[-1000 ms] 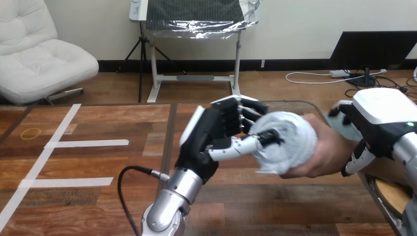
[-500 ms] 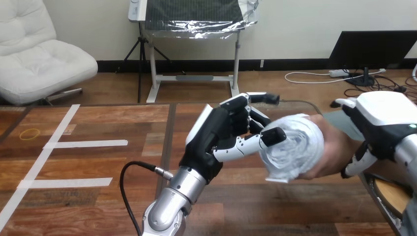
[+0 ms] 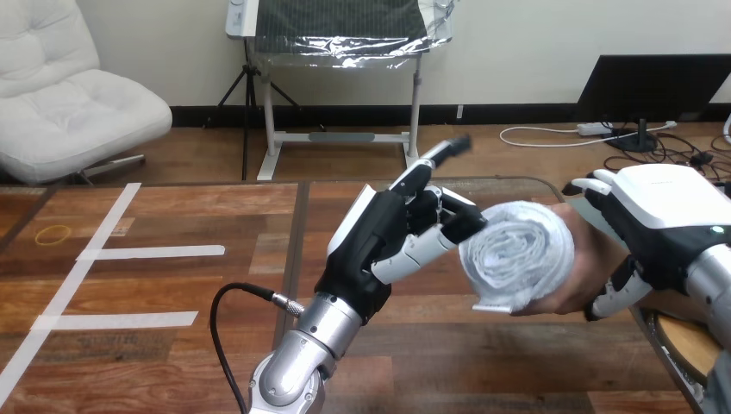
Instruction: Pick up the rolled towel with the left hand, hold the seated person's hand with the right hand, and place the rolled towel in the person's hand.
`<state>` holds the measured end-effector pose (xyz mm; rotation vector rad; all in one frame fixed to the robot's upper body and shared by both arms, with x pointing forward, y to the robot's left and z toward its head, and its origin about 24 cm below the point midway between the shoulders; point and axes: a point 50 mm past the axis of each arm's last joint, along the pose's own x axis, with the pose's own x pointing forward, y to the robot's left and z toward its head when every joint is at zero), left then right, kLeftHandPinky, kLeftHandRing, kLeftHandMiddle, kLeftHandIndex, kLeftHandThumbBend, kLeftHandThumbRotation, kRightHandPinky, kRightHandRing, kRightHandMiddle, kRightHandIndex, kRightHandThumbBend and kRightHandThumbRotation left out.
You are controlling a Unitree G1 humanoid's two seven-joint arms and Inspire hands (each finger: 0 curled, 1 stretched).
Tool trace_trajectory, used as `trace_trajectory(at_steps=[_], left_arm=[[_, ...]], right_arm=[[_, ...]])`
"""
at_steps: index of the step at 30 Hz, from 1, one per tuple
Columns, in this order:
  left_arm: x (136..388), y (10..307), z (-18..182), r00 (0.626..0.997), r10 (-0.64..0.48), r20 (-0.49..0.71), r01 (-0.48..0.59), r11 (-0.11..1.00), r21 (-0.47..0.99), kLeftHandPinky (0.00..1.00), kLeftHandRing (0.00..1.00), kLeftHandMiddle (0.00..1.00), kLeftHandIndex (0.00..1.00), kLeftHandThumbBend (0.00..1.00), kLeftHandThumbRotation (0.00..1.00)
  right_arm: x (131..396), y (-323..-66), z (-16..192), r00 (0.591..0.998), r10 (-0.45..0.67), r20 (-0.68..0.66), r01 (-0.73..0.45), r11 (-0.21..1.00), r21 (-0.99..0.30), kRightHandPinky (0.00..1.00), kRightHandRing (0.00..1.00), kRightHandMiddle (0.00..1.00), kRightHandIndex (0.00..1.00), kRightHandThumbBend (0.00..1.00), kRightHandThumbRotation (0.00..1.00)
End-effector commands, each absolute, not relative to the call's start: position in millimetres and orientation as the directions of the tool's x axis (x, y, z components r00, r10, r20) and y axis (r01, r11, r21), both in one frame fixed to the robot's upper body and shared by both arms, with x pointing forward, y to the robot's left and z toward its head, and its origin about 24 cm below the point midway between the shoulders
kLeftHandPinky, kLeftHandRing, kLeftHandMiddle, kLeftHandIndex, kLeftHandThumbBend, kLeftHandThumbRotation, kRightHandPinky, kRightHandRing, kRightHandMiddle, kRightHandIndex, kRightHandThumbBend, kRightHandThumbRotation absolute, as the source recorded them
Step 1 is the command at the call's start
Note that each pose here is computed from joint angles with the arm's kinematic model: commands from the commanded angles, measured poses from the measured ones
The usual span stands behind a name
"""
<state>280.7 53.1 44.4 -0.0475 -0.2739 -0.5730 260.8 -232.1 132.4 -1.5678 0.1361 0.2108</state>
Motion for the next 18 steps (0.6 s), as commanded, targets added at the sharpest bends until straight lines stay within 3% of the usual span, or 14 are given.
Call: trace_trajectory(at_steps=[1, 18], left_arm=[[279, 35, 65, 0.728, -0.587, 0.354, 0.603, 0.794, 0.076, 1.00, 1.00, 1.00, 1.00, 1.00, 0.68], [277, 39, 65, 0.726, -0.575, 0.377, 0.602, 0.797, 0.056, 1.00, 1.00, 1.00, 1.00, 1.00, 0.66]], right_arm=[[258, -227, 159, 0.991, 0.067, -0.115, -0.117, 0.029, -0.993, 0.83, 0.96, 0.95, 0.89, 0.89, 0.03], [238, -215, 175, 0.988, 0.100, -0.114, -0.122, 0.080, -0.989, 0.84, 0.95, 0.95, 0.88, 0.89, 0.00]])
